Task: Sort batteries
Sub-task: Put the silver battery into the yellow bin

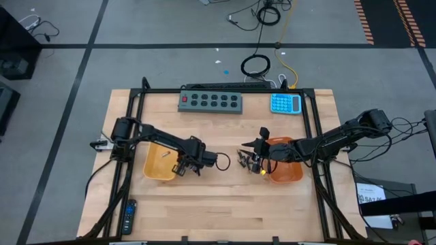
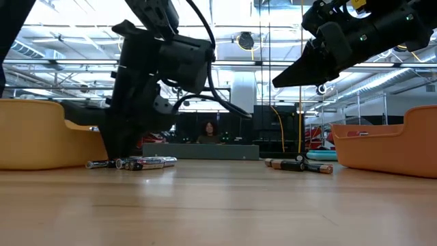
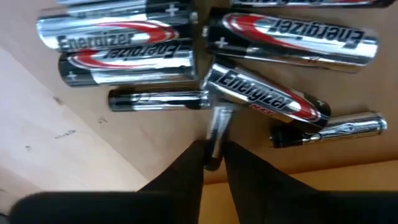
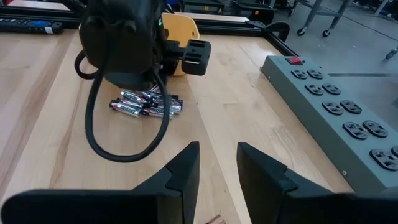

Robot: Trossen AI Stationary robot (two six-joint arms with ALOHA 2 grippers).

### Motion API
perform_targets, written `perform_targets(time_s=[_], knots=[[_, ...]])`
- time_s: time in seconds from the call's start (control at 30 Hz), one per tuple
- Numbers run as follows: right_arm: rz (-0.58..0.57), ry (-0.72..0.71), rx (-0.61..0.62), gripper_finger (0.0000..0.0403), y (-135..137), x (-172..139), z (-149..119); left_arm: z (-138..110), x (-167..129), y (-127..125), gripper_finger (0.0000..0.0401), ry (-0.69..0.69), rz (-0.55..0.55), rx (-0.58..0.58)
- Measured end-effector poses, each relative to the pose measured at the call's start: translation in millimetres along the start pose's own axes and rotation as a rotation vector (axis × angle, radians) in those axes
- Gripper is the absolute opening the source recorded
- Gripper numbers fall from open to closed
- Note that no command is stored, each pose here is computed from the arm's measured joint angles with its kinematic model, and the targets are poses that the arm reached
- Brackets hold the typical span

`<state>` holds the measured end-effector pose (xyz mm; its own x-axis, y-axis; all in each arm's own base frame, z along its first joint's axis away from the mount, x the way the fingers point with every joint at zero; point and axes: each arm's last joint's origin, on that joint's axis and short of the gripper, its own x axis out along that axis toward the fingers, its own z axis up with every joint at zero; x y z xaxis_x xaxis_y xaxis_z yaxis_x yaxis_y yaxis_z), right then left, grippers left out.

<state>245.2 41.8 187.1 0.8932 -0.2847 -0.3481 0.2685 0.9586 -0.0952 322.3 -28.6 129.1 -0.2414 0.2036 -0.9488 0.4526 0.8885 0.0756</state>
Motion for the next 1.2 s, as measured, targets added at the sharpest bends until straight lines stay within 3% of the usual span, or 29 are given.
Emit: perform_targets(time_s=[0.17,0.4,0.7,0.83,0.93,1.2], knots=[[0.0,0.0,0.0,0.0098,0.0,0.0,0.0,0.8,1.8,-0.5,0.0019,0.007,-0.009,0.027],[0.0,0.0,0.0,0.0098,0.0,0.0,0.0,-0.7,-4.5,0.5,0.0017,0.063,-0.016,0.027],[0.0,0.001,0.007,0.0098,0.0,0.0,-0.1,2.0,-44.9,8.5,0.0001,0.062,-0.006,-0.018],[-0.001,0.003,0.007,0.0098,0.0,0.0,-0.3,1.7,-50.9,8.0,0.0001,0.046,-0.082,-0.055],[-0.001,0.003,0.007,0.0098,0.0,0.0,-0.3,2.1,-50.6,7.7,0.0017,0.042,-0.092,-0.087],[-0.001,0.003,0.009,0.0098,0.0,0.0,-0.3,4.7,-40.4,1.0,0.0132,0.029,-0.08,-0.074]])
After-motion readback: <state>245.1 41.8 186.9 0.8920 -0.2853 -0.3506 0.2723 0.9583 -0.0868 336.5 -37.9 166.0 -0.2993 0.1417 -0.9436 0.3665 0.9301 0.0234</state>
